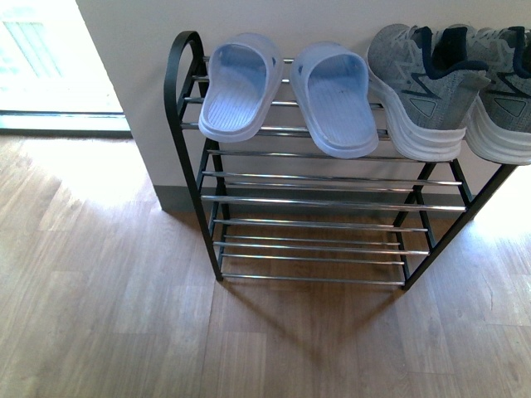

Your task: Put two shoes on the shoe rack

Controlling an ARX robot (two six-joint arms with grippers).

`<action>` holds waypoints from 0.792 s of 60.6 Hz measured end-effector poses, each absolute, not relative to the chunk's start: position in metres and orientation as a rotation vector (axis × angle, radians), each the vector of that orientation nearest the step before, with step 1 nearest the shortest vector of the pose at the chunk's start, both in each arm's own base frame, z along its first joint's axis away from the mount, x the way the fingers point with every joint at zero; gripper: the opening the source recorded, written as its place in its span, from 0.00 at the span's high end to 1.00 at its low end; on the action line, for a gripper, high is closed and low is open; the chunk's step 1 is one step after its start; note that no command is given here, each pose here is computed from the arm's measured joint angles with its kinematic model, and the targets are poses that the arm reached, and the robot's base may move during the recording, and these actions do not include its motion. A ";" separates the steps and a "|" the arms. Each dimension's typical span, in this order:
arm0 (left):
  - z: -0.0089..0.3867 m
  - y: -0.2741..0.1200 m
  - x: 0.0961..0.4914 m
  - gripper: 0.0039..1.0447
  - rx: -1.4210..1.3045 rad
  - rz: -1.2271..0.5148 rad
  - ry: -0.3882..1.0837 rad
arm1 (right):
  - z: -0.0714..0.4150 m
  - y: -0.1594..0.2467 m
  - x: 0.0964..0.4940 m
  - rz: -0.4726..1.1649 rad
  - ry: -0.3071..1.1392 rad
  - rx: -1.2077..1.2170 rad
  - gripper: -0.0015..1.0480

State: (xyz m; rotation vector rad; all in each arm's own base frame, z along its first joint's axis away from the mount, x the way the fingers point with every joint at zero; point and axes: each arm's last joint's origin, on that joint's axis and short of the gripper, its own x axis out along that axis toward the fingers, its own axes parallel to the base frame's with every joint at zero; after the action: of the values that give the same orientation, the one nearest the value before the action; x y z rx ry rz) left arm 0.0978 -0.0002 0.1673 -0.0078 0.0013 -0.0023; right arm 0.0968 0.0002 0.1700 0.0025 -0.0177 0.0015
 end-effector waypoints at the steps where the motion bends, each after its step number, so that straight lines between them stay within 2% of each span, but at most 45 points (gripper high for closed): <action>1: 0.167 0.000 0.098 0.59 -0.008 -0.002 0.001 | 0.170 0.000 0.097 0.002 -0.018 0.002 0.09; 10: 0.167 0.000 0.098 0.35 -0.008 -0.002 0.001 | 0.170 0.000 0.097 0.002 -0.018 0.003 0.09; 18: 0.167 0.000 0.098 0.08 -0.008 -0.002 0.002 | 0.170 0.000 0.097 0.002 -0.018 0.002 0.09; 48: 0.167 0.000 0.098 0.09 -0.006 -0.002 0.001 | 0.170 0.000 0.097 0.000 -0.018 0.003 0.09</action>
State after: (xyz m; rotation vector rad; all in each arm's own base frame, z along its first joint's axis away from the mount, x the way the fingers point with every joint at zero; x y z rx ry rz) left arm 0.0978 -0.0002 0.1673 -0.0055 0.0013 -0.0023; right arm 0.0968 0.0001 0.1700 0.0025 -0.0177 0.0000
